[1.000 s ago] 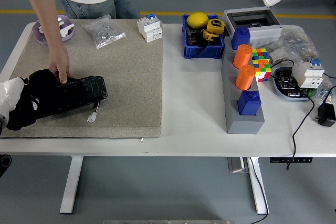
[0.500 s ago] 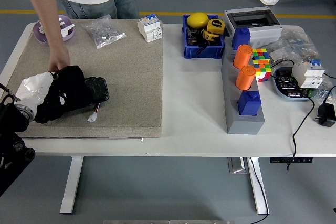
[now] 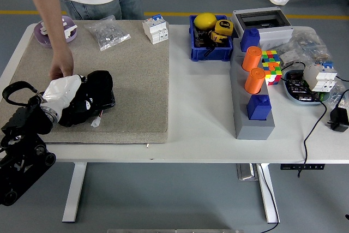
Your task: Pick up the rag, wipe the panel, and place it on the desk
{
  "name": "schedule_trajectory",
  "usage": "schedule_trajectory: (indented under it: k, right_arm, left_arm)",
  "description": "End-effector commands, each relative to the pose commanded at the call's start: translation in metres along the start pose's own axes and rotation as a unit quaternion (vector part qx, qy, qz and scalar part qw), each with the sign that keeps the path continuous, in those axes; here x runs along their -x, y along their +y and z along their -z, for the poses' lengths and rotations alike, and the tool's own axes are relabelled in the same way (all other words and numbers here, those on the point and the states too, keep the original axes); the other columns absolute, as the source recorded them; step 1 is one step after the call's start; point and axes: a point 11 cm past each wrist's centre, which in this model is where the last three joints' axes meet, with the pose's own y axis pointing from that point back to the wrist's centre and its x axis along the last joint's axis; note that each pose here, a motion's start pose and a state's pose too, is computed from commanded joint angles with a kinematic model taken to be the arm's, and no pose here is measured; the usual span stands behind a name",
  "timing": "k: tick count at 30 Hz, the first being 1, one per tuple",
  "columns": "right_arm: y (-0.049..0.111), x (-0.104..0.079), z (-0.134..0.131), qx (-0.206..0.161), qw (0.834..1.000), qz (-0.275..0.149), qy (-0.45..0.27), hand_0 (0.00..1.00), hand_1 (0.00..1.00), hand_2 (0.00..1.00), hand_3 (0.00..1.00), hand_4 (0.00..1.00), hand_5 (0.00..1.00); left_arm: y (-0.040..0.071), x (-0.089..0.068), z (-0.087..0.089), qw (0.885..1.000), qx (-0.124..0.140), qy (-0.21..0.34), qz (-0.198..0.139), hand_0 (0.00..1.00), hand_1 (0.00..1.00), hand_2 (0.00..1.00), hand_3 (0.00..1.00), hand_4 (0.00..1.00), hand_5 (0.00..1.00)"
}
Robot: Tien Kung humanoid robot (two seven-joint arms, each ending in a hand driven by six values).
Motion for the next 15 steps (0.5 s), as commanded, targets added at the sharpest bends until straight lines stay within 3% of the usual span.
schedule_trajectory:
  k: [10, 15]
  right_arm:
    - [0.000, 0.000, 0.001, -0.001, 1.000, 0.001, 0.000, 0.767, 0.646, 0.712, 0.698, 0.998, 0.645]
    - [0.000, 0.000, 0.001, -0.001, 1.000, 0.001, -0.001, 0.766, 0.644, 0.712, 0.699, 0.998, 0.644]
  left_arm:
    - [-0.001, 0.000, -0.020, 1.000, 0.024, -0.006, -0.001, 0.227, 0.147, 0.525, 0.451, 0.072, 0.002]
    - [-0.001, -0.002, -0.021, 1.000, 0.027, -0.004, -0.004, 0.227, 0.146, 0.525, 0.450, 0.073, 0.002]
